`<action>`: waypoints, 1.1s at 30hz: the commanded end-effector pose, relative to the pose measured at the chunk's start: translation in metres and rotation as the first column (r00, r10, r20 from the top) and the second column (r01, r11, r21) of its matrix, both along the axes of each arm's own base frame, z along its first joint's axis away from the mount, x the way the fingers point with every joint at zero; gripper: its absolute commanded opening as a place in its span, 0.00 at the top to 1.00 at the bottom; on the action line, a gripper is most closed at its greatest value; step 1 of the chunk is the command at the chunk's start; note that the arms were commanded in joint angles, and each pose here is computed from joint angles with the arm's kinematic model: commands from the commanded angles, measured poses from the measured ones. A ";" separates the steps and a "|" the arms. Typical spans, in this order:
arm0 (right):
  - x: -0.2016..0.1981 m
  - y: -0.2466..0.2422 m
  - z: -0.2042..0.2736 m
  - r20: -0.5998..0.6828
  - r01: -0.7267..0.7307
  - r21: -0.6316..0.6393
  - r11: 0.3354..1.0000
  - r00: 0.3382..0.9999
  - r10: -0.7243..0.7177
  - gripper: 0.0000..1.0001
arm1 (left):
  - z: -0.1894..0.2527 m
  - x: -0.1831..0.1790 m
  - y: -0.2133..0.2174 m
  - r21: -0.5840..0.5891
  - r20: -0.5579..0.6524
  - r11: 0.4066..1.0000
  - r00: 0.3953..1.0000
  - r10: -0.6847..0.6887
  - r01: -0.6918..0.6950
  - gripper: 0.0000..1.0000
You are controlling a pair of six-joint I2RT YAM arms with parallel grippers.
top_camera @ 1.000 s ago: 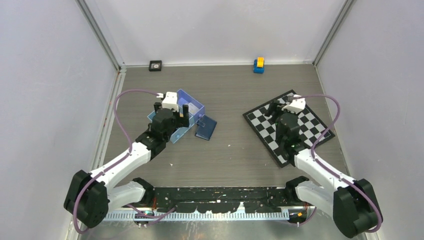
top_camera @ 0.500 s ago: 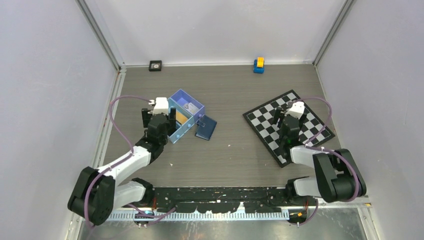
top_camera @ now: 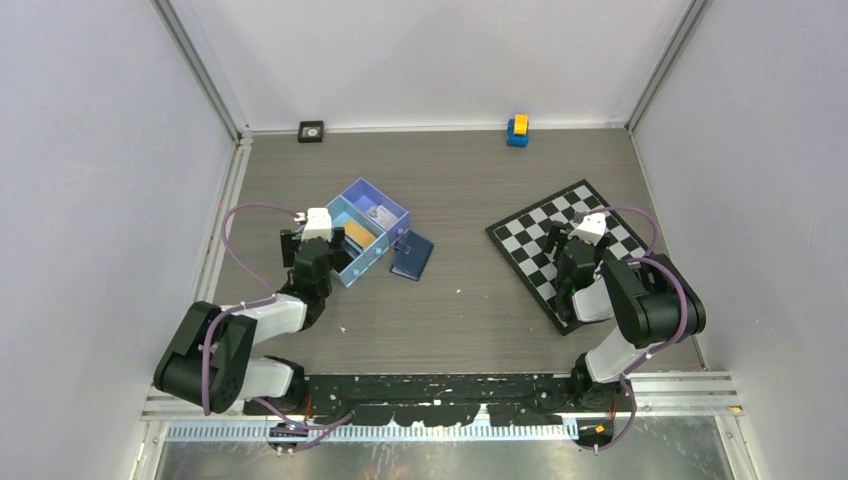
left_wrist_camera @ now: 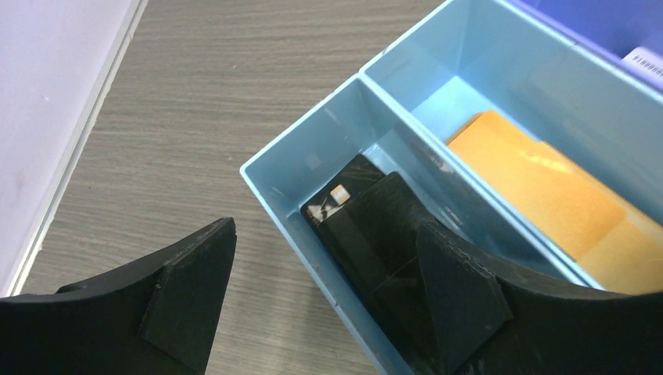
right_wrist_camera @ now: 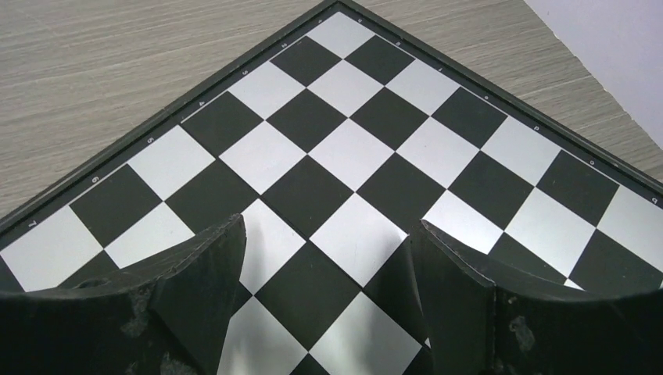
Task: Take the credit cards out of the card holder
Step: Reset both arms
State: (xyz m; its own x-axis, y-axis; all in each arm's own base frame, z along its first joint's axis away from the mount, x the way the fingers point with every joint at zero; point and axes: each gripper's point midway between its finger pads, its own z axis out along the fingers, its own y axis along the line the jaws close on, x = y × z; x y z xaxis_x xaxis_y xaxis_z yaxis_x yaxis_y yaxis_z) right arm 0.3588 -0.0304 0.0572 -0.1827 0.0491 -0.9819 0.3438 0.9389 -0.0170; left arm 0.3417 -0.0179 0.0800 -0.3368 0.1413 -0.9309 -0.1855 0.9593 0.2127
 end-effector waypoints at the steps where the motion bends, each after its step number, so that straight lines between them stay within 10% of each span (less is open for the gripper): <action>1: 0.010 -0.003 0.024 0.085 0.022 0.018 1.000 0.996 -0.023 0.18 | 0.029 0.017 -0.005 -0.018 0.142 1.000 0.990 -0.023 0.026 0.13; 15: 0.010 -0.004 0.025 0.087 0.025 0.020 1.000 0.996 -0.026 0.12 | 0.007 0.040 0.004 -0.045 0.117 0.987 0.982 -0.147 0.153 0.21; 21: 0.010 -0.004 0.024 0.085 0.025 0.018 1.000 0.996 -0.027 0.12 | 0.000 0.047 0.021 -0.101 0.122 0.993 0.991 -0.051 0.063 0.01; 33: 0.012 -0.012 0.023 0.070 0.079 0.033 0.996 0.994 -0.081 0.11 | -0.003 0.047 0.023 -0.094 0.122 0.994 0.992 -0.045 0.056 0.00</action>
